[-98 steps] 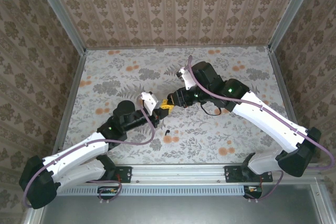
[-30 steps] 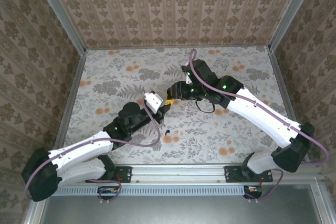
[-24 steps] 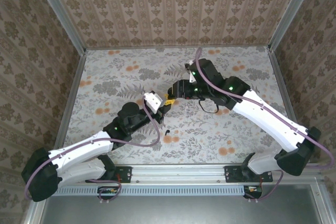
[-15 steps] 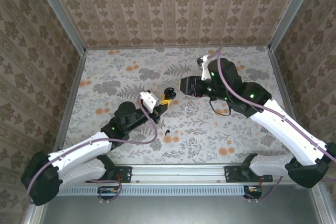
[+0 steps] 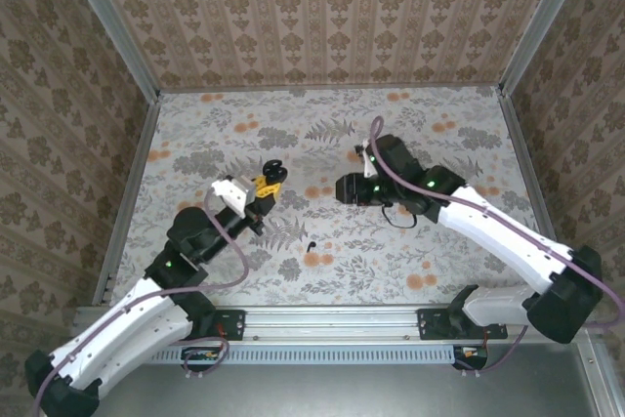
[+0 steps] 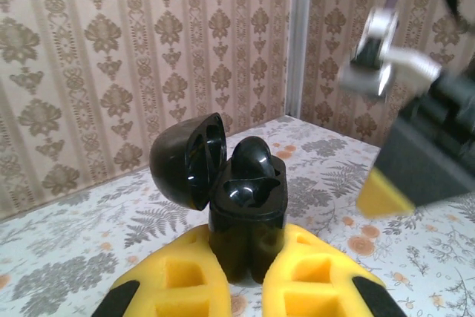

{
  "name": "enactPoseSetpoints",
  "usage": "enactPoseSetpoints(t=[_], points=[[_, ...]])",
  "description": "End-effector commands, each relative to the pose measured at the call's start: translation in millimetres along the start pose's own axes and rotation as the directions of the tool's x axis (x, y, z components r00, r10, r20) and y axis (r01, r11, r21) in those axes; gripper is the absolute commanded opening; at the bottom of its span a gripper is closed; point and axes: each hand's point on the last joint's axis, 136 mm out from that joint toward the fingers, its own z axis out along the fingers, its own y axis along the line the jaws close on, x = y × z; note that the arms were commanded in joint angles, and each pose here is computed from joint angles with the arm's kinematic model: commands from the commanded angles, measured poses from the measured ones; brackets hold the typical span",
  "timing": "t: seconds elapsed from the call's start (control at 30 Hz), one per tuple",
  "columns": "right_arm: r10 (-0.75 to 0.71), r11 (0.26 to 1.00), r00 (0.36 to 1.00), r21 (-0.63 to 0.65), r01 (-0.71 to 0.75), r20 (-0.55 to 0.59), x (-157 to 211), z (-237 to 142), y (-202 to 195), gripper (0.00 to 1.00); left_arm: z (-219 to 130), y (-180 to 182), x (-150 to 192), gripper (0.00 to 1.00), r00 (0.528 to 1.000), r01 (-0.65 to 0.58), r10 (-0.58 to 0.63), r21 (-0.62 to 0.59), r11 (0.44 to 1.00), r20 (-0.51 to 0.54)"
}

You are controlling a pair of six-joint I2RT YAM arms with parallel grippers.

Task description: Insert wireless bluetooth earbuds into charging case

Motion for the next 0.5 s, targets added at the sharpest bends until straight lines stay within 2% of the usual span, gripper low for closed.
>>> enactPoseSetpoints(t=[0.0, 0.23, 0.47], points=[[0.048, 0.998, 0.995, -0.031, -0.051, -0.087, 30, 32, 2, 0.44, -11, 12, 26, 0.0, 0.997, 0.014, -0.019, -0.066, 0.998, -0.078], [0.039, 0.999, 0.958, 0.014, -0.036, -0.283, 81, 93, 3, 0.43, -11, 12, 42, 0.0, 0.992, 0.03, -0.038, -0.07, 0.997, -0.119], [0.032, 0.999, 0.925, 0.02, -0.026, -0.378, 103, 125, 5, 0.33, -4, 11, 51, 0.0, 0.988, 0.035, -0.044, -0.06, 0.998, -0.15]])
